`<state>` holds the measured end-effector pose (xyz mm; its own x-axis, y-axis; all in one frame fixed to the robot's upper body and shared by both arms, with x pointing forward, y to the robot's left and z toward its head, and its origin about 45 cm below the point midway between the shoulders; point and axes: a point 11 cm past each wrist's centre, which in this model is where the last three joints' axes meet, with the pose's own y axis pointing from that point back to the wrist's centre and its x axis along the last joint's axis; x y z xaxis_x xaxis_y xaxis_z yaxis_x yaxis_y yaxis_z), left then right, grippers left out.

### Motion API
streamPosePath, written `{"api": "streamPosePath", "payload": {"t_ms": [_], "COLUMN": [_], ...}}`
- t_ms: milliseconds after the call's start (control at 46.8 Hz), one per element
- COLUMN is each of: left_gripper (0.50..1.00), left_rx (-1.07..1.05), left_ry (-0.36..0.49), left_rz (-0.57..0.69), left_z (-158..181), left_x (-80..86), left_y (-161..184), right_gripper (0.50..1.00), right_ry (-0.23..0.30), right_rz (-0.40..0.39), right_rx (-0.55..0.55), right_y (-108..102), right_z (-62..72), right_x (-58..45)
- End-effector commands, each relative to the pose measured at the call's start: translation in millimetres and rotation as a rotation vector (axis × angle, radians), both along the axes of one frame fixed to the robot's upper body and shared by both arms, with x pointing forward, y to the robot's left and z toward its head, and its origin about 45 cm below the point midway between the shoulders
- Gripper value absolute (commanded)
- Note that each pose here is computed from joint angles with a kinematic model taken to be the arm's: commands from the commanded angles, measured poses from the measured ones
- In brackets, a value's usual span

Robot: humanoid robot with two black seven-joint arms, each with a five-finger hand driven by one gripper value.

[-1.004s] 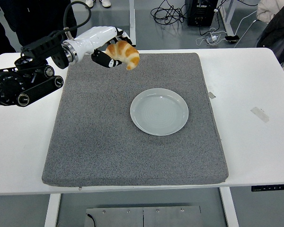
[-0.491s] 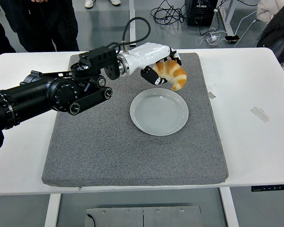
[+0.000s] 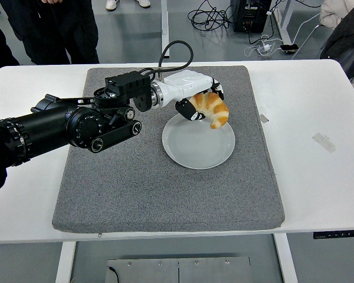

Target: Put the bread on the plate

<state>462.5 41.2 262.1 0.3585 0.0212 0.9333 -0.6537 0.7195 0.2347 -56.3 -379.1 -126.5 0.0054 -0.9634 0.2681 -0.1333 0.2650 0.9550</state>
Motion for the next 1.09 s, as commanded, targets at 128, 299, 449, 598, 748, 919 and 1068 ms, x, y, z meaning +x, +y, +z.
{"api": "streamPosePath", "payload": {"t_ms": [128,299,449,598,748,919,1068], "left_gripper": [0.5,0.5,0.5,0.5,0.5,0.5,0.5], "left_rx": [0.039,0.058,0.07,0.068,0.07,0.065,0.065], "left_ry": [0.019,0.032,0.043,0.04,0.046,0.047,0.05], "left_rz": [0.011,0.025,0.036,0.039,0.045,0.029,0.029], "left_z": [-21.2,-36.9,-48.9,-50.9,-55.5,-55.7,-56.6], "left_x": [-2.6,-5.0,-7.5,-7.7,-8.7,-10.2,-10.6], "left_y": [10.9,19.3,25.6,27.0,29.4,28.2,28.4], "right_gripper": [1.0,1.0,1.0,1.0,1.0,1.0,1.0], "right_ry": [0.0,0.0,0.0,0.0,0.0,0.0,0.0], "right_rz": [0.0,0.0,0.0,0.0,0.0,0.0,0.0], "right_rx": [0.0,0.0,0.002,0.0,0.0,0.0,0.0], "right_y": [0.0,0.0,0.5,0.0,0.0,0.0,0.0], "right_z": [0.0,0.0,-0.1,0.0,0.0,0.0,0.0], "right_x": [0.0,0.0,0.0,0.0,0.0,0.0,0.0]}}
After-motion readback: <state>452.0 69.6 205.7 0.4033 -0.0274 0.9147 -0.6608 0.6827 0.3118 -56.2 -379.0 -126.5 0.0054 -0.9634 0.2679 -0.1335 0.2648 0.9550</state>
